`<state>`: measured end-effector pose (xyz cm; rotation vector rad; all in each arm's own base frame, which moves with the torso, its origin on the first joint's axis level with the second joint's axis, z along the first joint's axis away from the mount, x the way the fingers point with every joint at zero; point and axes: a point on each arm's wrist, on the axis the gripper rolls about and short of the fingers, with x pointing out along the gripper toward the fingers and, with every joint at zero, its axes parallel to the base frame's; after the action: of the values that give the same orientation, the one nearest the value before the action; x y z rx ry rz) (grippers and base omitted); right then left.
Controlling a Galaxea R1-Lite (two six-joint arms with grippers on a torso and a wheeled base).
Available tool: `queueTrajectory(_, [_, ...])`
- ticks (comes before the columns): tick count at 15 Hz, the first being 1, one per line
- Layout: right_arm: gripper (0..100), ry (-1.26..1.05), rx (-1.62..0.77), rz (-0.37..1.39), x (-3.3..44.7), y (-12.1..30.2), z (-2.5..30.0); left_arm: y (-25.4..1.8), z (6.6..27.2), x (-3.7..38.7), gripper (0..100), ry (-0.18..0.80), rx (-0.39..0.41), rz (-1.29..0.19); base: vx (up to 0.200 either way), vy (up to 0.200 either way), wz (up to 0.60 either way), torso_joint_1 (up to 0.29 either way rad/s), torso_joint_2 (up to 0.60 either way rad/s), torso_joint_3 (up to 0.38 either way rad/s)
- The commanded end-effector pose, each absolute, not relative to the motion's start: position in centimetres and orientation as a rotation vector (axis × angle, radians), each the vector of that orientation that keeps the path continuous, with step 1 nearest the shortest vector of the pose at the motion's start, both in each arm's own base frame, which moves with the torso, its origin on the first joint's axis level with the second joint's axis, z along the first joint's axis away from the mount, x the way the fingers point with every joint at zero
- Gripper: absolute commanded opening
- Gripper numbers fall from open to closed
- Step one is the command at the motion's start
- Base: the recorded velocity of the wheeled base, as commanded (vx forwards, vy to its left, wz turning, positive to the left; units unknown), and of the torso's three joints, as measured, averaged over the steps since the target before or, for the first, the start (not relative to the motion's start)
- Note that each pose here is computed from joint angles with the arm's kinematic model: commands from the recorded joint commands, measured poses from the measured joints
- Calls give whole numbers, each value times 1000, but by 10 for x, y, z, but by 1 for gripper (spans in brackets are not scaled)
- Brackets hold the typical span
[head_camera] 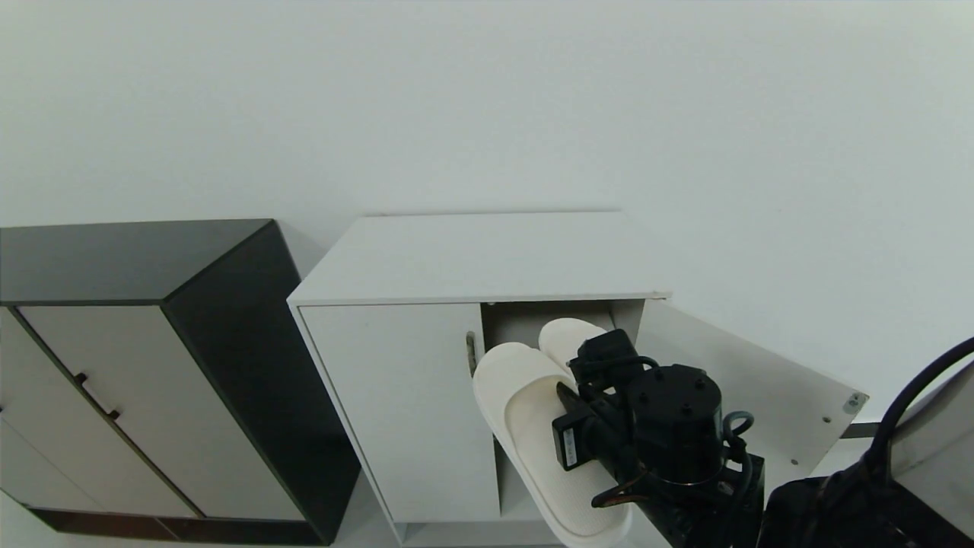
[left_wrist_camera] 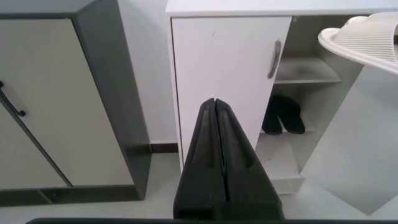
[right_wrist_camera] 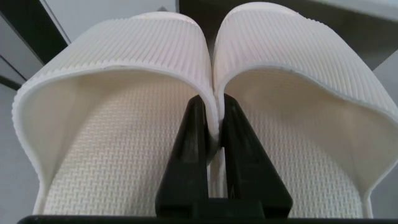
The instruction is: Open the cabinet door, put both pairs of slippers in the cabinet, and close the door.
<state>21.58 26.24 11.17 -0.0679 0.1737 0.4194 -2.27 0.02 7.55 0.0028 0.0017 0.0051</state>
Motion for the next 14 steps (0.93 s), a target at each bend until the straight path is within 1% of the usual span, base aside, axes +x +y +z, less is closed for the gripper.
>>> queueTrajectory(1, [0, 174, -68, 421, 216, 263, 112, 0, 76, -23, 0, 2, 3, 6, 0, 0, 0, -242, 559, 320])
queueTrajectory(7, [0, 179, -73, 419, 216, 263, 109, 0, 76, -23, 0, 2, 3, 5, 0, 0, 0, -219, 535, 315])
queueTrajectory(14, [0, 181, -74, 420, 216, 263, 109, 0, 76, -23, 0, 2, 3, 6, 0, 0, 0, -180, 502, 319])
